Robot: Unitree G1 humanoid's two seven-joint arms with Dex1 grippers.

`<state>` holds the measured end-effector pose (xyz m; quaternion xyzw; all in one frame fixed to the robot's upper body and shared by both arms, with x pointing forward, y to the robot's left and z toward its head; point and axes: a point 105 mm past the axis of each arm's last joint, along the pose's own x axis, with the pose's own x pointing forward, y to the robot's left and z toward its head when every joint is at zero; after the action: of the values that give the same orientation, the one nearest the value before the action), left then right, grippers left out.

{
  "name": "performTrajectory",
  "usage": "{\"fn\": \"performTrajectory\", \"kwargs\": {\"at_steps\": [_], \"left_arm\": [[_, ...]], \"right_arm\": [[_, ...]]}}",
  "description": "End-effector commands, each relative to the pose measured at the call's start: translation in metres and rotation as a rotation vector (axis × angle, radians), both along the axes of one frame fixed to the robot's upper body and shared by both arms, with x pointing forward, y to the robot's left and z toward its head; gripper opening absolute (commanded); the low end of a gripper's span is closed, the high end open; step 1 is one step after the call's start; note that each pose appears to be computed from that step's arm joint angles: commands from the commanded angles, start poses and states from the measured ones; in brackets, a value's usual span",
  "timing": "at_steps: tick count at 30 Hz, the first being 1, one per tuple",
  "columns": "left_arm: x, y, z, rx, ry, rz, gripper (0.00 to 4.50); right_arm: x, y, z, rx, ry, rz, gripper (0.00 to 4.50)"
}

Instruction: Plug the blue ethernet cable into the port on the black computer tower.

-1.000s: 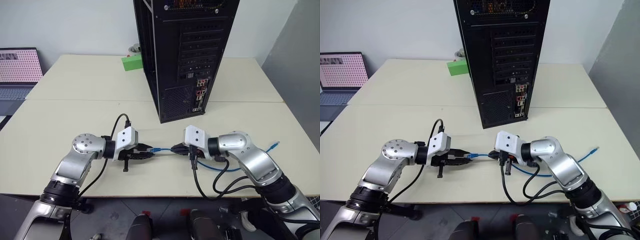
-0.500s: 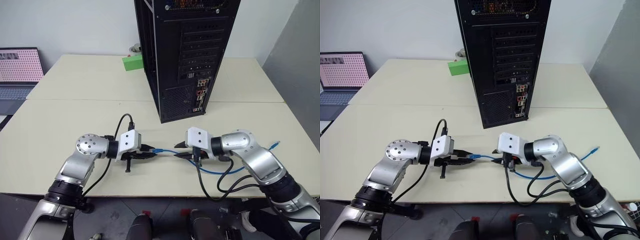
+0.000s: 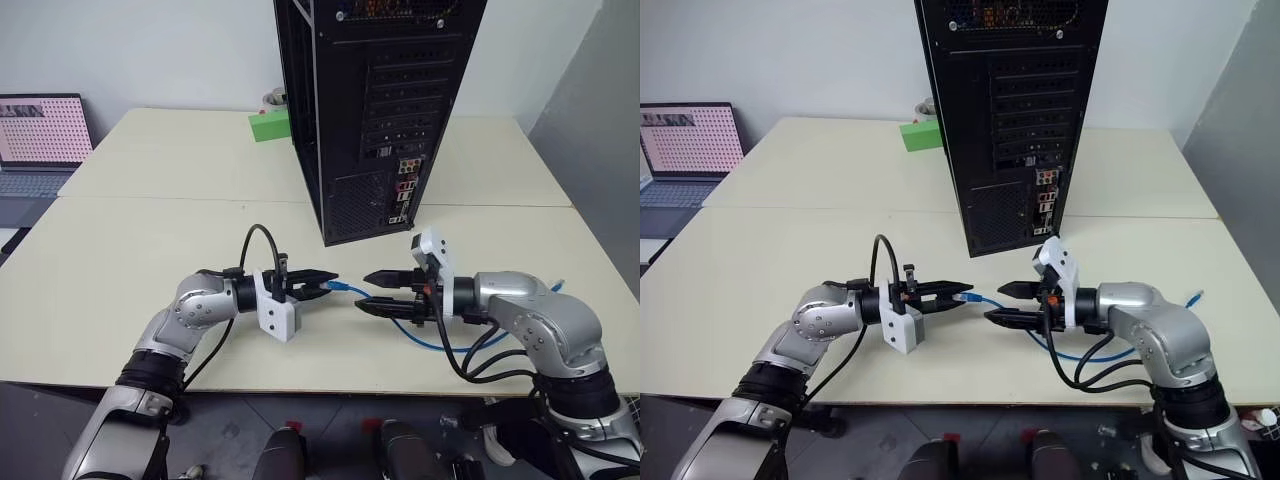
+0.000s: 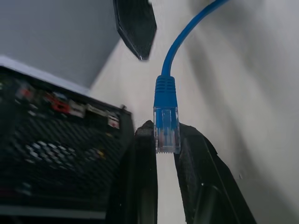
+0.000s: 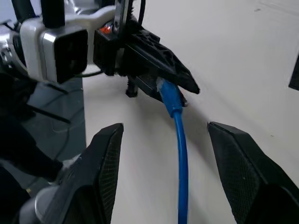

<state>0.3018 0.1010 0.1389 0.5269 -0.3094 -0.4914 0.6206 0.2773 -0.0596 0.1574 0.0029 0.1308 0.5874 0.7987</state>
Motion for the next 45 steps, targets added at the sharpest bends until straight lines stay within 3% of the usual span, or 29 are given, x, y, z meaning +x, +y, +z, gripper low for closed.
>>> {"fn": "performTrajectory", "kwargs": {"at_steps": [1,6,9,17,20,29,31,39,44,45], "left_arm": [[-0.003,-0.002,0.013,-0.048,-0.121,-0.032,0.29],[-0.003,-0.003,0.016,-0.061,-0.167,-0.036,0.29],[-0.003,-0.003,0.017,-0.064,-0.178,-0.034,0.29],[-0.006,-0.005,0.016,-0.066,-0.192,-0.047,0.29],[-0.008,-0.006,0.015,-0.067,-0.187,-0.053,0.29],[-0.011,-0.008,0.011,-0.091,-0.148,-0.048,0.29],[-0.008,-0.006,0.009,-0.090,-0.114,-0.024,0.99],[0.015,0.023,-0.001,-0.202,0.159,0.223,2.51],[0.031,0.028,0.004,-0.402,0.403,0.431,3.52],[0.033,0.025,0.006,-0.447,0.442,0.459,3.52]], "right_arm": [[-0.001,0.007,0.006,0.064,0.021,-0.013,3.03],[-0.002,0.014,0.005,0.084,0.051,0.003,3.03],[0.000,0.017,0.005,0.089,0.057,0.009,2.58],[0.004,0.020,0.008,0.101,0.059,0.011,0.54],[0.004,0.021,0.008,0.101,0.060,0.011,0.00],[0.005,0.022,0.010,0.110,0.069,0.014,0.00],[0.006,0.019,0.011,0.105,0.064,0.008,0.00],[0.018,-0.005,0.022,0.065,-0.047,-0.141,0.00],[0.051,-0.033,0.043,0.074,-0.187,-0.451,0.00],[0.057,-0.036,0.046,0.074,-0.203,-0.505,0.00]]}}
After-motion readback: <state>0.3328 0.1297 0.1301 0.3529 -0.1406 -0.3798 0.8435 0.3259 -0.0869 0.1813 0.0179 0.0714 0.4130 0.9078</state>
